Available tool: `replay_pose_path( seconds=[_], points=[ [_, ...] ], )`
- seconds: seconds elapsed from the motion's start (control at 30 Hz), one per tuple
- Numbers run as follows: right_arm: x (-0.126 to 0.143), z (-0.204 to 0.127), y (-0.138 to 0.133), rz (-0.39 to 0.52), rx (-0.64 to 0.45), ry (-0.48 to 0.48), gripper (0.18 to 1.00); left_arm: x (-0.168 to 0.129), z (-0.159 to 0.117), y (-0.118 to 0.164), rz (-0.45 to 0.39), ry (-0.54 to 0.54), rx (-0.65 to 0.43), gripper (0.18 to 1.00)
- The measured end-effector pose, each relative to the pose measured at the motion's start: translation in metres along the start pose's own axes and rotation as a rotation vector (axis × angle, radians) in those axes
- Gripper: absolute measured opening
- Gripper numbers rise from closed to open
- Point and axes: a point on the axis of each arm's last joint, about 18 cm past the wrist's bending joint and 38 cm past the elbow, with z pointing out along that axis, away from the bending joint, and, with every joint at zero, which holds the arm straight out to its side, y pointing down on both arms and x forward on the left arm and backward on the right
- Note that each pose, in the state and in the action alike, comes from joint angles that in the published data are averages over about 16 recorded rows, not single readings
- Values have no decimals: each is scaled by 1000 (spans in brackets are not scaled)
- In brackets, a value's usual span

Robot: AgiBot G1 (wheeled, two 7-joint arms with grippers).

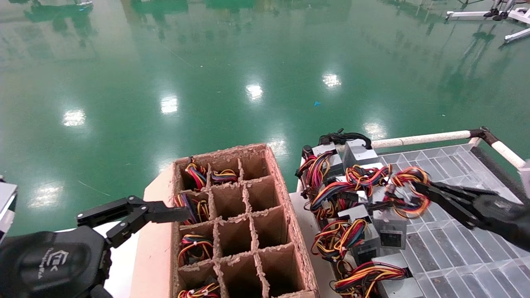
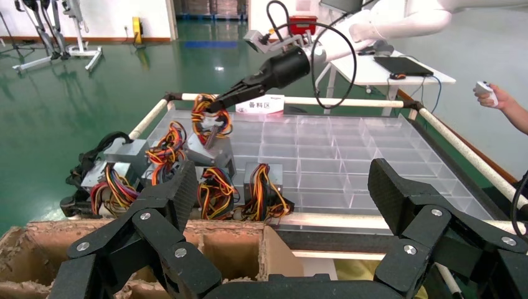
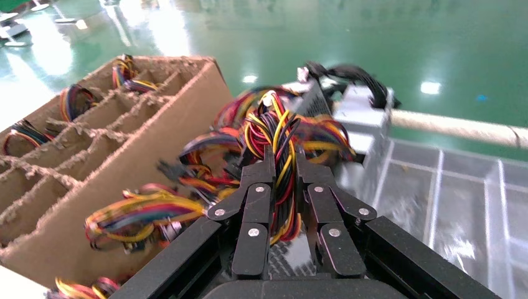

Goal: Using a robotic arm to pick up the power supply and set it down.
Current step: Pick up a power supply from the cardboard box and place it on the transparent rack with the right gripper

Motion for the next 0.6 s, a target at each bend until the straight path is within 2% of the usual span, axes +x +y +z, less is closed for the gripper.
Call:
replay_pose_path(
  seconds=[0.6],
  points=[
    [31,-46,37,40,-62,212,230,0,0,0,0,0,0,1000]
  ],
)
